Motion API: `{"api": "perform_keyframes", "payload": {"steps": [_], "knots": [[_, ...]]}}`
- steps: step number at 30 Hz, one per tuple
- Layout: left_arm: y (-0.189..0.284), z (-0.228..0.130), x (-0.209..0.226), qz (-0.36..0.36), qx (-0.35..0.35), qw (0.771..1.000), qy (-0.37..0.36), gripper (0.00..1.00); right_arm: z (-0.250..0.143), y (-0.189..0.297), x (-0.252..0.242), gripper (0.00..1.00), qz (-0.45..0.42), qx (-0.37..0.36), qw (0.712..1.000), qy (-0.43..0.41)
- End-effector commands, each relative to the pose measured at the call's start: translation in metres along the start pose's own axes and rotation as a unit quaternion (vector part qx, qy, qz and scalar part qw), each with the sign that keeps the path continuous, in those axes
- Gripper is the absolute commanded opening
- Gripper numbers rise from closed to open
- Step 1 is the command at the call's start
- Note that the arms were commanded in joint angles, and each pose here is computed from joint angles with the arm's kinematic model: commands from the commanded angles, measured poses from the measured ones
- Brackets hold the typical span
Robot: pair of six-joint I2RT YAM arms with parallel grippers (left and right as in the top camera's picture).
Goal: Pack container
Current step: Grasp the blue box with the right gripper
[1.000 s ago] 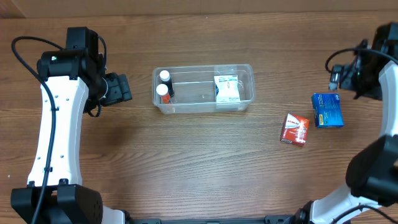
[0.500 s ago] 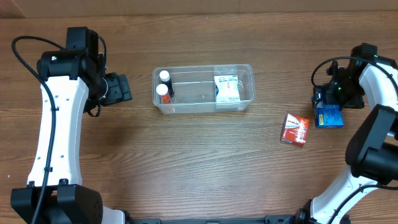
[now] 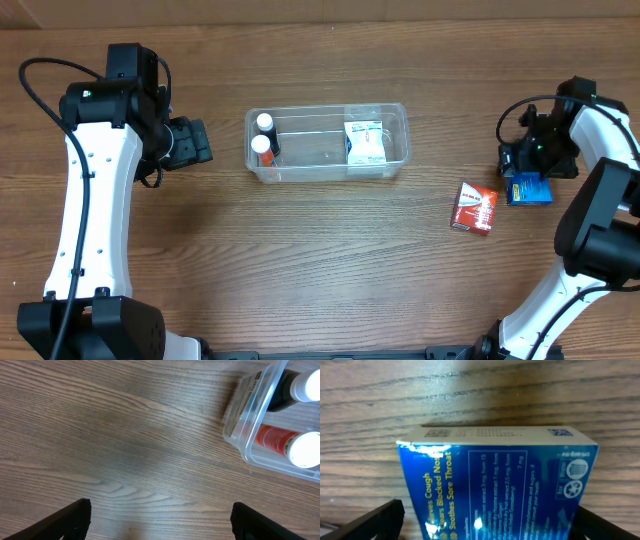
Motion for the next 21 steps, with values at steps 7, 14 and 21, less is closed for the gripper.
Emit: {"api": "perform_keyframes", "payload": {"steps": [7, 14, 21], "knots": [[0.006, -0.001, 0.004, 0.001, -0.006, 1.0, -0.004, 0.91, -0.005, -0.014, 0.007, 0.87, 0.017, 0.0, 1.0, 0.0], [0.006, -0.002, 0.004, 0.001, -0.006, 1.0, -0.007, 0.91, -0.005, -0.014, 0.007, 0.66, 0.018, 0.0, 1.0, -0.001], [0.006, -0.002, 0.004, 0.001, -0.006, 1.0, -0.007, 0.91, 0.015, 0.025, 0.003, 0.64, -0.001, -0.032, 0.998, -0.05]]}}
Point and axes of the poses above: each gripper's point midway between its finger pads, its own y axis back along the fingers, its own x axis along the line the jaws close on, z = x × y, the point moved 7 cm from there along y, back along the fingers, and after that the axes turned 15 degrees about y, right-handed, at the moved point
